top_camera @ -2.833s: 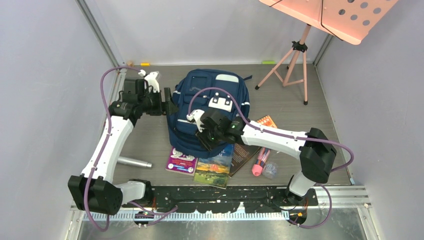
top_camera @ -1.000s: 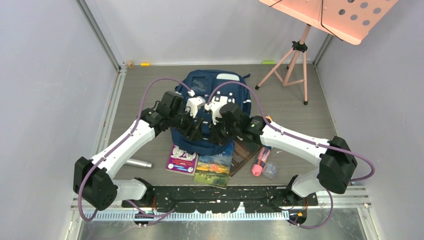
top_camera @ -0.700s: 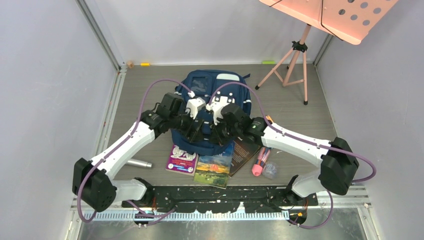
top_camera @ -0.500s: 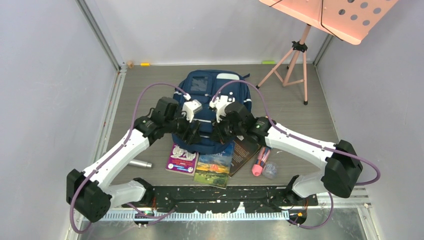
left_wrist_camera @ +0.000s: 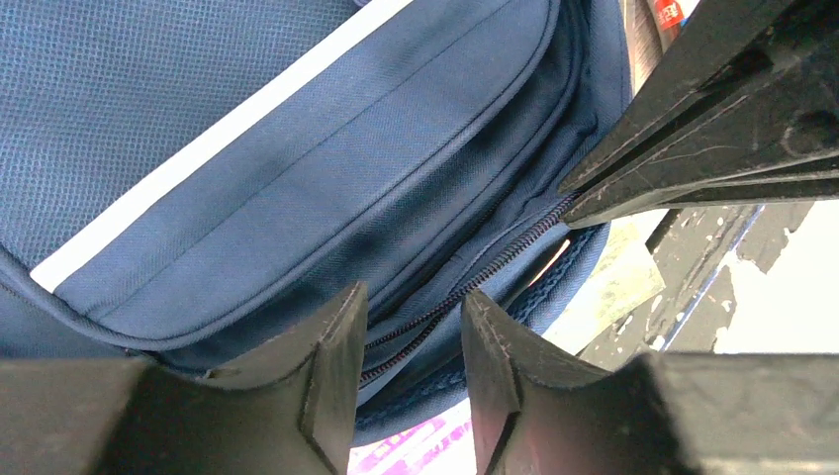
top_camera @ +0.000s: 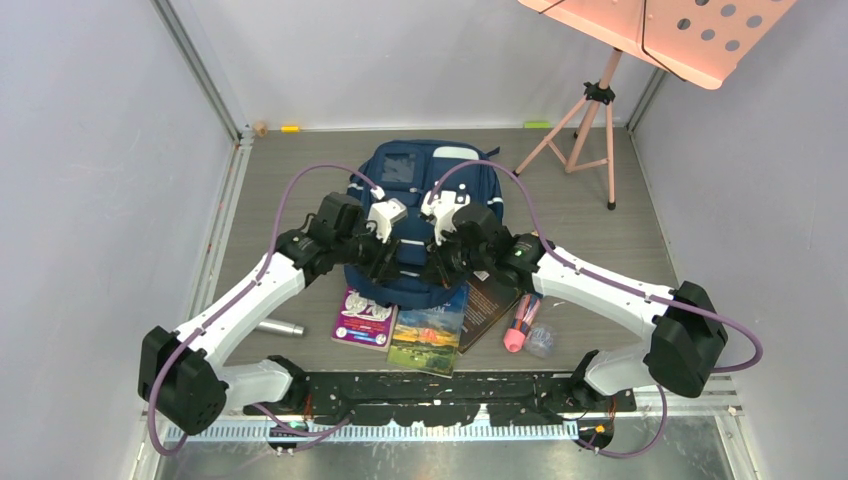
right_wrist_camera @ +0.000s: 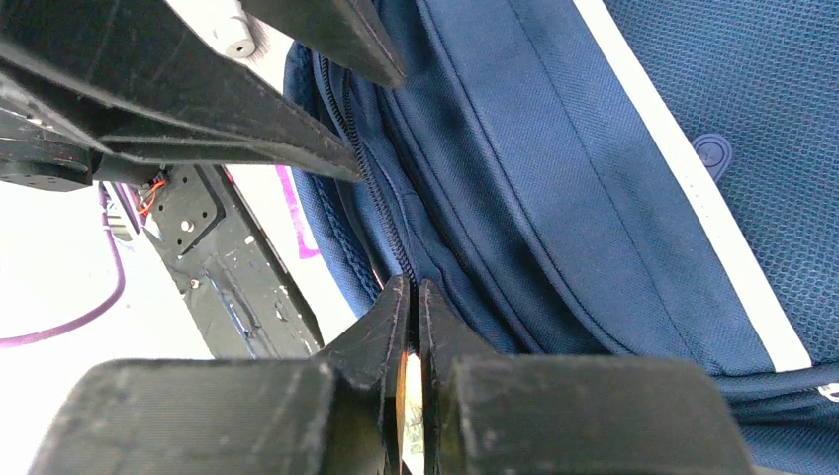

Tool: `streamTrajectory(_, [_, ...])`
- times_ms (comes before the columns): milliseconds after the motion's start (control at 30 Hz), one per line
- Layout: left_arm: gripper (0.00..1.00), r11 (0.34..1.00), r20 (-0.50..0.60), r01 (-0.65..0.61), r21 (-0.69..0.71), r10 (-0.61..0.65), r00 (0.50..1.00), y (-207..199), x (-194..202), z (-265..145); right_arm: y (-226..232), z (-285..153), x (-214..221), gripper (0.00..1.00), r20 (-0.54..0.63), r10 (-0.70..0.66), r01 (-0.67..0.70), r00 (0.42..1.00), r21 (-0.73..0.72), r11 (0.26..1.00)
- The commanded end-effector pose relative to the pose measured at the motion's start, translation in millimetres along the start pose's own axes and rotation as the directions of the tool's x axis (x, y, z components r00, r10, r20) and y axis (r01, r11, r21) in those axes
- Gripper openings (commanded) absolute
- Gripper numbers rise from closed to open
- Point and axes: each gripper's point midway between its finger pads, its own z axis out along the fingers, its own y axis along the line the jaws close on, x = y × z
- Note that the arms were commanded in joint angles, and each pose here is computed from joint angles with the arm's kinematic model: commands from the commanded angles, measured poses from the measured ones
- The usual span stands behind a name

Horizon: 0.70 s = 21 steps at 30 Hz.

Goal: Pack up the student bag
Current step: Unzip the student bag at the center of the board.

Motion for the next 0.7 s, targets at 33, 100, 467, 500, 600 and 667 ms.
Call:
streamTrajectory(33, [0.32, 1.000, 0.076, -0.026, 0.000, 0.026, 0.997, -2.3, -22.3, -3.9, 23.4, -11.7, -33.5, 0.10, 0.117, -0.027, 0.037, 0.993, -0.088, 0.995])
streamTrajectory(100, [0.20, 1.000, 0.077, -0.024, 0.010, 0.023, 0.997, -4.2, -23.2, -4.3, 21.9, -11.4, -32.2, 0.10, 0.114, -0.027, 0.037, 0.993, -0.082, 0.996])
streamTrajectory(467, [0.00, 0.999, 0.109, -0.031, 0.041, 0.026, 0.994, -13.5, -28.0, -11.9, 12.0, -22.2, -49.2, 0.51, 0.182, -0.003, 0.012, 0.983, -0.047, 0.999])
streamTrajectory(500, [0.00, 0.999, 0.115, -0.032, 0.040, 0.027, 0.993, -14.0, -28.8, -13.3, 12.5, -19.7, -48.7, 0.51, 0.177, -0.002, 0.012, 0.984, -0.054, 0.998])
streamTrajectory(600, [0.00, 0.999, 0.142, -0.040, 0.036, 0.034, 0.989, -15.6, -33.2, -17.9, 11.7, -15.3, -46.4, 0.53, 0.166, 0.001, 0.009, 0.986, -0.059, 0.998])
streamTrajectory(667, [0.00, 0.998, 0.156, -0.048, 0.039, 0.041, 0.987, -17.1, -35.3, -20.0, 11.0, -12.6, -43.8, 0.53, 0.156, 0.002, 0.008, 0.988, -0.061, 0.998])
